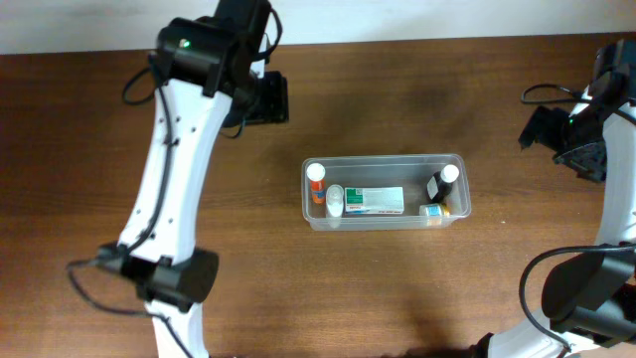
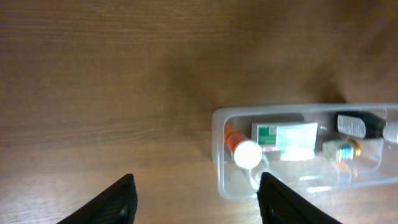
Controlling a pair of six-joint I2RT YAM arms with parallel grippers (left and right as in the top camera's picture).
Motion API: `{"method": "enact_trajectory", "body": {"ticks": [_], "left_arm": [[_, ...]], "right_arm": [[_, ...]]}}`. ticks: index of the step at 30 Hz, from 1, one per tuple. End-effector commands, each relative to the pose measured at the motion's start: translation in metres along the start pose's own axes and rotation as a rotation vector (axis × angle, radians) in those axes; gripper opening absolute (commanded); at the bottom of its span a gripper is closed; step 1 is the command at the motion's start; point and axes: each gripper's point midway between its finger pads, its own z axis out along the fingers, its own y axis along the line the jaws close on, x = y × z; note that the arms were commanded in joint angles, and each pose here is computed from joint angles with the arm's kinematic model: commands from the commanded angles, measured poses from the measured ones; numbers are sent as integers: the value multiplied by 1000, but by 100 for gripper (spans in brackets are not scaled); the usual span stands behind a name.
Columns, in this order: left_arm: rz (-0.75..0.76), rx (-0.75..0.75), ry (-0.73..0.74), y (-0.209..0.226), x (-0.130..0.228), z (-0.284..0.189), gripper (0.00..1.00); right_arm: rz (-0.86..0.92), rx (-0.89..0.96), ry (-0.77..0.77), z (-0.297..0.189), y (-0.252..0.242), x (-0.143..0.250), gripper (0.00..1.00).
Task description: Pack container
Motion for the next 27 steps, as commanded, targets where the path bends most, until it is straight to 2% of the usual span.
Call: {"method": "enact_trajectory", "body": {"ticks": [1,5,6,7,11,19,24,27], "left_arm": [[60,25,-61,6,26,-51,64],[58,9,-47,22,68,-74,68],[58,9,-44,25,77,-78,81],[58,8,-43,28,85,-81,100],[61,16,-66,35,109,-97,100],[62,-2,-153,45,116,-122,100],[270,-44,-118,46,120,-110,100],[312,-49,-76,46,122,-92,100]], "right_arm": [[6,10,5,2,-3,0,98],[6,10,5,2,-3,0,98],[6,11,4,2,-3,0,98],[6,10,5,2,-3,0,98],[6,10,5,2,-3,0,99],[6,10,5,2,-3,0,98],[6,10,5,2,-3,0,98],[6,11,4,2,-3,0,99]]}}
